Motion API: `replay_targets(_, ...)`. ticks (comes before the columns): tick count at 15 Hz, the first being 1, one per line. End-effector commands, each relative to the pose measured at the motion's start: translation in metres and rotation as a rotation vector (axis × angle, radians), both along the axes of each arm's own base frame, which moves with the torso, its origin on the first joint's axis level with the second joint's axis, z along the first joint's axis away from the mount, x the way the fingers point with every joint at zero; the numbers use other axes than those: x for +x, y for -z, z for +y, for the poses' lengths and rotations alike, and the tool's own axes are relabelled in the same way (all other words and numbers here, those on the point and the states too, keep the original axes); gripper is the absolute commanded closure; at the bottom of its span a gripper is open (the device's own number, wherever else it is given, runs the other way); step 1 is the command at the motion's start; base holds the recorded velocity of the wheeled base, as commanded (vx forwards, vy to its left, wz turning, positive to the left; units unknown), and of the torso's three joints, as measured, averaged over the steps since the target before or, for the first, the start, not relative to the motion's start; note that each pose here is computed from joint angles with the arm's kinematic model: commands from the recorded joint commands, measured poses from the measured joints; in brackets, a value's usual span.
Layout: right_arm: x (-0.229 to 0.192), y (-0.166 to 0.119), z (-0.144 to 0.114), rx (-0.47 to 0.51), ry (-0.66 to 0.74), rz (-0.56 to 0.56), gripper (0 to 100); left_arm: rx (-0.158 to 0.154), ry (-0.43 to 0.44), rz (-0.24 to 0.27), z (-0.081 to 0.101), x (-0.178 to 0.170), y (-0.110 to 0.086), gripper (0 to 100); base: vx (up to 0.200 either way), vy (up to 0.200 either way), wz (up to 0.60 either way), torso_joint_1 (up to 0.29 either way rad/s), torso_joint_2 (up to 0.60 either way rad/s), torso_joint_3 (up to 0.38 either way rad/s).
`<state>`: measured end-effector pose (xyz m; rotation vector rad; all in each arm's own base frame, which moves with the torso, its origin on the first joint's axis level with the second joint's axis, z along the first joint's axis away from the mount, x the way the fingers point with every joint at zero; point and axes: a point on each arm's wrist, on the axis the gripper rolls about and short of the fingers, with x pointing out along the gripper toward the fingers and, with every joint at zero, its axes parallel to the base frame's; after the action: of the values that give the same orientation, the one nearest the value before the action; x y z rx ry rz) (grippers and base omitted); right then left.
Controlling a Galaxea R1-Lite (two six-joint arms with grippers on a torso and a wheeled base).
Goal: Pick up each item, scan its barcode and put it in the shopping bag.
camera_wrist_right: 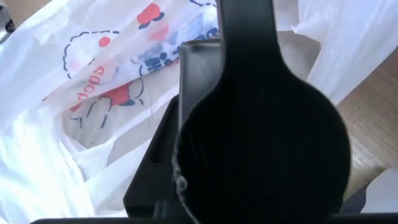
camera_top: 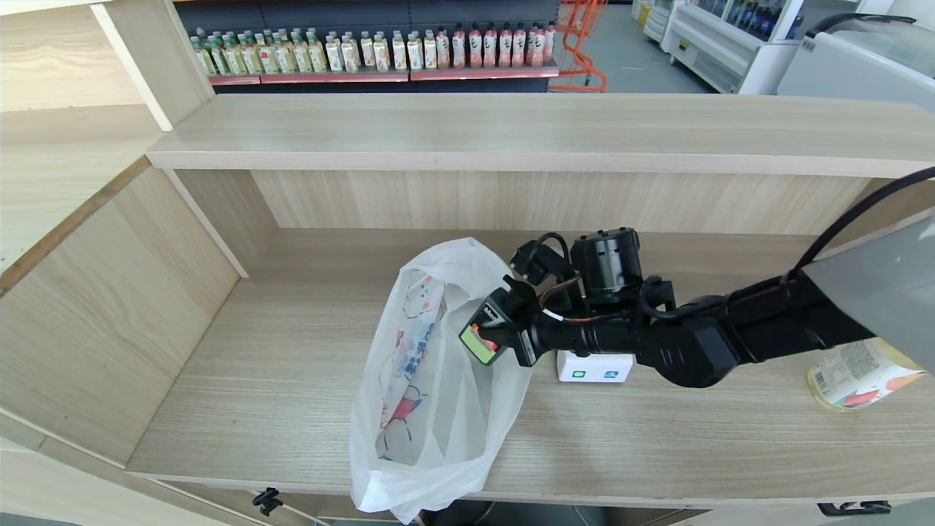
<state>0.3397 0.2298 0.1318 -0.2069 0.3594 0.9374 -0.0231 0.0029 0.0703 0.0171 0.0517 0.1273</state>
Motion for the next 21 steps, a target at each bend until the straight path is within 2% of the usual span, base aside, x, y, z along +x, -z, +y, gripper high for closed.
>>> replay_targets(1,0.008,0.013,0.006,-0.038,-0.024,-0.026,100,0.0,0.0,0.0,0.0,0.0,0.0,0,0.0,0.0,0.0,0.0,0.0,0.0)
replay_targets(4,0.005,0.01,0.015,-0.036,-0.058,-0.048,100,0.0,0.0,0.0,0.0,0.0,0.0,0,0.0,0.0,0.0,0.0,0.0,0.0)
replay_targets(5,0.006,0.009,0.016,-0.025,-0.057,-0.054,0,0.0,-0.001,0.0,0.0,0.0,0.0,0,0.0,0.0,0.0,0.0,0.0,0.0)
replay_targets(7,0.005,0.003,0.015,0.019,-0.035,-0.018,0,0.0,0.0,0.0,0.0,0.0,0.0,0,0.0,0.0,0.0,0.0,0.0,0.0)
replay_targets(9,0.002,-0.01,0.012,0.115,-0.009,0.048,0,0.0,0.0,0.0,0.0,0.0,0.0,0,0.0,0.0,0.0,0.0,0.0,0.0)
replay_targets(13,-0.016,-0.078,-0.022,0.511,0.157,0.343,0,0.0,0.0,0.0,0.0,0.0,0.0,0,0.0,0.0,0.0,0.0,0.0,0.0)
replay_targets(15,-0.049,-0.119,-0.058,0.676,0.123,0.489,0,0.0,-0.001,0.0,0.0,0.0,0.0,0,0.0,0.0,0.0,0.0,0.0,0.0)
replay_targets(16,-0.068,-0.127,-0.077,0.697,0.116,0.528,0,0.0,-0.001,0.0,0.0,0.0,0.0,0,0.0,0.0,0.0,0.0,0.0,0.0)
replay_targets(17,-0.089,-0.128,-0.098,0.678,0.142,0.511,0,0.0,-0.001,0.0,0.0,0.0,0.0,0,0.0,0.0,0.0,0.0,0.0,0.0)
replay_targets(19,-0.113,-0.122,-0.136,0.507,0.198,0.34,0,0.0,0.0,0.0,0.0,0.0,0.0,0,0.0,0.0,0.0,0.0,0.0,0.0)
replay_targets(20,-0.116,-0.12,-0.144,0.459,0.215,0.302,0,0.0,0.0,0.0,0.0,0.0,0.0,0,0.0,0.0,0.0,0.0,0.0,0.0)
replay_targets(21,-0.121,-0.113,-0.161,0.33,0.299,0.21,0,0.0,0.0,0.0,0.0,0.0,0.0,0,0.0,0.0,0.0,0.0,0.0,0.0)
